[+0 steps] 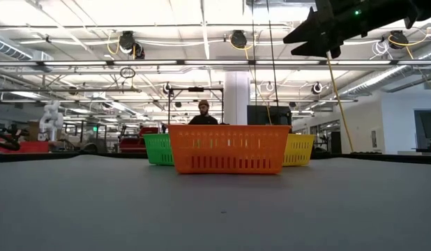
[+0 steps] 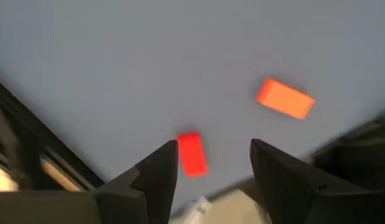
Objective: Sort & place blocks by color
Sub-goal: Put the red block into the orange bin
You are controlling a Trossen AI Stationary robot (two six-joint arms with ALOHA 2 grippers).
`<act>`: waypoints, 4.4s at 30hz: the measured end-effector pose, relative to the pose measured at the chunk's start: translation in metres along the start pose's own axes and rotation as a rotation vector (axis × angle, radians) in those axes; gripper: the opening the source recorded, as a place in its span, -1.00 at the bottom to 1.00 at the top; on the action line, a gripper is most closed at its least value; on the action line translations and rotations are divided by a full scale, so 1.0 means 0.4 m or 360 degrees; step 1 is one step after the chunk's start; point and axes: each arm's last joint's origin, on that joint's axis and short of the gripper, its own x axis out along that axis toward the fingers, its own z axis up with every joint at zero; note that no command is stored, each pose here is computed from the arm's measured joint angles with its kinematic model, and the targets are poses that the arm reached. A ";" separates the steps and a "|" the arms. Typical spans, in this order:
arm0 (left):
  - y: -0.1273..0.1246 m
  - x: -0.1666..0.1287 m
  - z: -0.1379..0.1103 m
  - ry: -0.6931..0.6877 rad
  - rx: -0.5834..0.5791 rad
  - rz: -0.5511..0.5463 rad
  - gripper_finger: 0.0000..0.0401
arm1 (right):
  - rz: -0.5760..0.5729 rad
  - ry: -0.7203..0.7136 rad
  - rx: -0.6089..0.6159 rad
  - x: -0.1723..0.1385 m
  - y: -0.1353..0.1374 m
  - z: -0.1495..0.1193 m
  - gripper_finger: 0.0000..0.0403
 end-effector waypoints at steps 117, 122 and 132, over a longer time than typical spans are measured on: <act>0.004 -0.007 0.425 -0.1372 0.0782 -0.0744 -0.37 | 0.0069 -0.0016 -0.0082 0.000 0.003 0.003 0.55; -0.034 -0.004 0.462 -0.1352 0.0985 -0.0528 -0.37 | 0.0069 -0.0018 -0.0098 0.000 0.003 0.003 0.55; -0.152 0.074 0.534 -0.1212 0.1293 -0.0368 -0.37 | 0.0066 -0.0023 -0.0116 -0.004 0.001 0.005 0.55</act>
